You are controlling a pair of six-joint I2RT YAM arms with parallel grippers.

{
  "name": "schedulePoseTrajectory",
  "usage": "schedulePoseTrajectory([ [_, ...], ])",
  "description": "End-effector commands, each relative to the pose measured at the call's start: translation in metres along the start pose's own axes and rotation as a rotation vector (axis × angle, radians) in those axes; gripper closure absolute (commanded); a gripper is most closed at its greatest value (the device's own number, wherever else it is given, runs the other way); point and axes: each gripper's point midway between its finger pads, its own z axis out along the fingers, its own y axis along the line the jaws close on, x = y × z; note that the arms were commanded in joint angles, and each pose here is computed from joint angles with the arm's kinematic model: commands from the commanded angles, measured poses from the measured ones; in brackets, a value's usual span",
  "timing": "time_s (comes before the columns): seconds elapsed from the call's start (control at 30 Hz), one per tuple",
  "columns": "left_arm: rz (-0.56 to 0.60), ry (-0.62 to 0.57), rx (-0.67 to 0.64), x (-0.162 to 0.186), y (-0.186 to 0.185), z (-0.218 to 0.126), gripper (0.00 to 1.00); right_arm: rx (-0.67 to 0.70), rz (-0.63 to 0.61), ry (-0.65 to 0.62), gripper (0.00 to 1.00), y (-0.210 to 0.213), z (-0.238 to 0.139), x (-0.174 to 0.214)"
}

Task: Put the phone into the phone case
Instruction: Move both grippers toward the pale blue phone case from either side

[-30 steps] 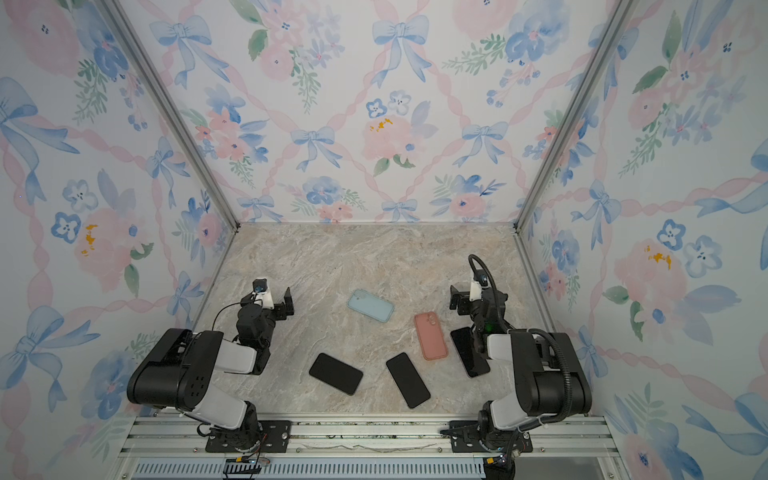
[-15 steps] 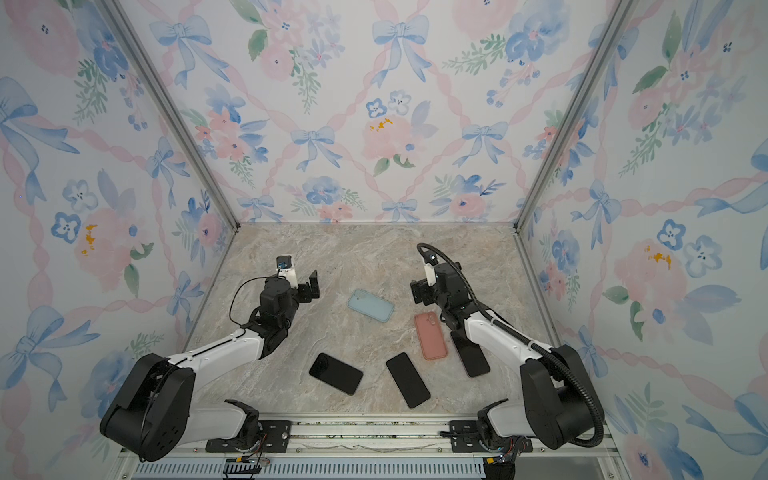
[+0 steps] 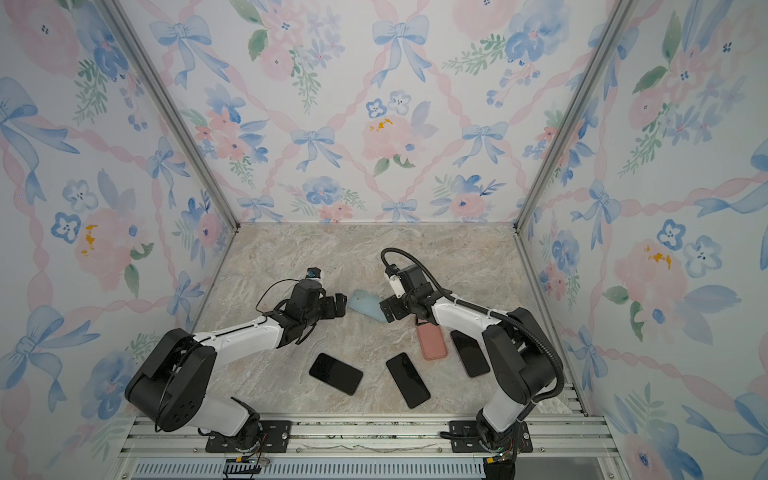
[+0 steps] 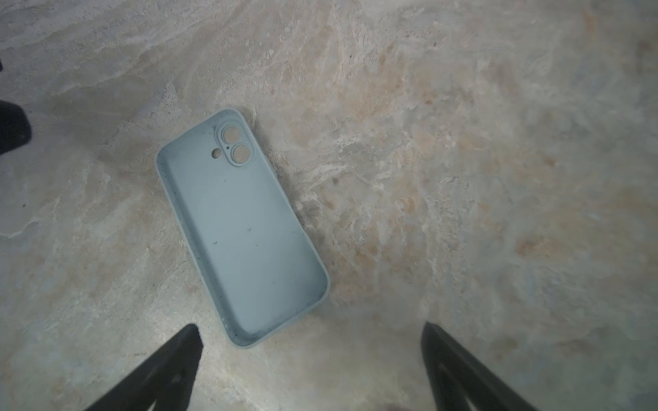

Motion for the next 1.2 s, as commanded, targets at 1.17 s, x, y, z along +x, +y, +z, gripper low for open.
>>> schedulePoseTrajectory([
  [1.17, -0.178, 0.377, 0.353, 0.061, -0.077, 0.049, 0.27, -0.166, 0.262, 0.046, 0.33, -0.007, 0.042, 0.003],
])
